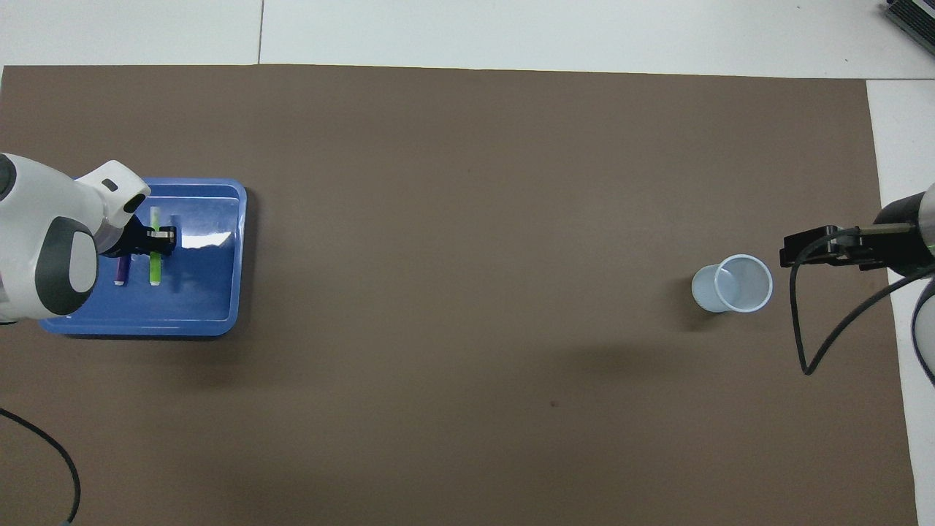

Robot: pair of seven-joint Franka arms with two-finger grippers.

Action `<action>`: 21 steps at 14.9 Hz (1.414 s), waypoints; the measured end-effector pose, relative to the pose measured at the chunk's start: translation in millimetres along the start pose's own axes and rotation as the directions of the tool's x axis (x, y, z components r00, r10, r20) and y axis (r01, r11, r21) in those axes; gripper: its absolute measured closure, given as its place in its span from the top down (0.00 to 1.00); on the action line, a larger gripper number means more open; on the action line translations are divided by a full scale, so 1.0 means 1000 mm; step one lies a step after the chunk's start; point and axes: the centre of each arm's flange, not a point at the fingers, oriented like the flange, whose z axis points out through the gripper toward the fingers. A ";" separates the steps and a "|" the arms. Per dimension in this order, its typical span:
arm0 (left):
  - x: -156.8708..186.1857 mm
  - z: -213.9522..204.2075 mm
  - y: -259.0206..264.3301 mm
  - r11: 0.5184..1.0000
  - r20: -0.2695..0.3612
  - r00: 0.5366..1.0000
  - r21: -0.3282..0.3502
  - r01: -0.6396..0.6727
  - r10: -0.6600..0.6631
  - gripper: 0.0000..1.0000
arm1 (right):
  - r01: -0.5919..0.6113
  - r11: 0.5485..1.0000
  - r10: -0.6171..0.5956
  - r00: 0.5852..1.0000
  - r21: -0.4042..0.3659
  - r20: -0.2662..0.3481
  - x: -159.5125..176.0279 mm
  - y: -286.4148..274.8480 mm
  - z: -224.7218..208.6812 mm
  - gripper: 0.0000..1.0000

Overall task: Right arm passes pens to left for tray arrangement
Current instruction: 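Lower the green pen into the blue tray with the left gripper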

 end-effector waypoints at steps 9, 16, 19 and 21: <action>0.000 0.002 0.001 0.999 0.000 1.000 -0.029 0.023 -0.023 0.46 | 0.011 1.000 -0.011 1.000 0.000 -0.004 0.002 0.001 -0.002 1.00; -0.002 -0.009 0.001 0.999 0.030 0.999 -0.039 0.036 -0.035 1.00 | 0.011 1.000 -0.011 1.000 0.000 -0.006 0.002 0.002 -0.003 1.00; -0.007 -0.037 0.001 0.996 0.050 0.997 -0.065 0.058 -0.055 1.00 | 0.010 1.000 -0.010 1.000 0.001 -0.009 0.003 0.003 -0.004 1.00; -0.013 -0.058 0.002 0.995 0.073 0.995 -0.071 0.075 -0.070 1.00 | 0.010 1.000 -0.010 1.000 0.001 -0.009 0.003 0.003 -0.004 1.00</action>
